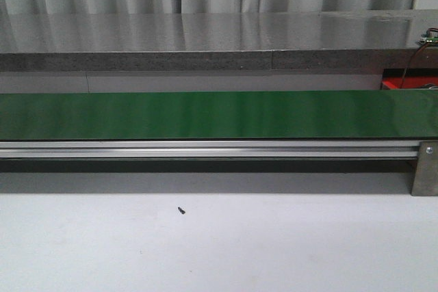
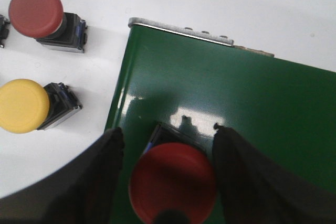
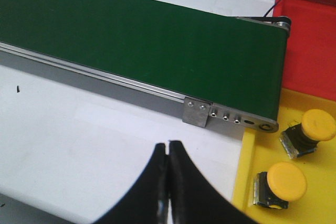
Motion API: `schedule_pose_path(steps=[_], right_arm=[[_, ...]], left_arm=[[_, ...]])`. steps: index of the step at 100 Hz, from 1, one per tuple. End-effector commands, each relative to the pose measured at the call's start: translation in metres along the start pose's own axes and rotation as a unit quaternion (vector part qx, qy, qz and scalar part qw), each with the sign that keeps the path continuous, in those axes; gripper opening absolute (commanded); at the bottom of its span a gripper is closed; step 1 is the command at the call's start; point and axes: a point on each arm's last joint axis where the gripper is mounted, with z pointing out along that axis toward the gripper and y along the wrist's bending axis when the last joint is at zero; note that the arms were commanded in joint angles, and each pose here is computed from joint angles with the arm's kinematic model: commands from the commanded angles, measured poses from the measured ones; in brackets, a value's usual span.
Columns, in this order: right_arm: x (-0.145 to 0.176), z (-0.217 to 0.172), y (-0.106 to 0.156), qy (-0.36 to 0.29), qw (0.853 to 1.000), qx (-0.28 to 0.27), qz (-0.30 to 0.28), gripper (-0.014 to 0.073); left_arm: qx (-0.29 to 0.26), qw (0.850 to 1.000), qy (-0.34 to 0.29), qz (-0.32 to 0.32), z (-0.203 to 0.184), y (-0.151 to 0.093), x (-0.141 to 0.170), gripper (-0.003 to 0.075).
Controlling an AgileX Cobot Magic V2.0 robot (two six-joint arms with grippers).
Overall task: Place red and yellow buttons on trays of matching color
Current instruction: 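Carry the red button over the conveyor start with the left gripper, then lower the red button onto the conveyor start and open the left gripper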
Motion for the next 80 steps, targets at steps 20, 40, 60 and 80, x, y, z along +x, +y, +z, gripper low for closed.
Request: schedule_pose_path(steps=[20, 40, 60, 80], right_arm=[[-0.011, -0.005, -0.001, -0.038, 0.999, 0.010, -0.002, -0.0061], [-0.011, -0.005, -0.001, -0.038, 0.999, 0.010, -0.002, -0.0061], [-0.011, -0.005, -0.001, -0.038, 0.999, 0.010, -0.002, -0.0061], [-0.011, -0.005, -0.001, -0.038, 0.999, 0.010, -0.002, -0.0061]], left_arm=[[0.007, 0.998, -0.061, 0.006, -0.025, -0.005, -0.013, 0.0440], [0.047, 0.996, -0.080, 0.004, -0.036, -0.014, -0.020, 0.0520], [0.090, 0.989, -0.121, 0.000, -0.065, -0.024, -0.029, 0.0519], [0.070, 0.984, -0.163, 0.007, -0.093, -0.018, -0.031, 0.0519]])
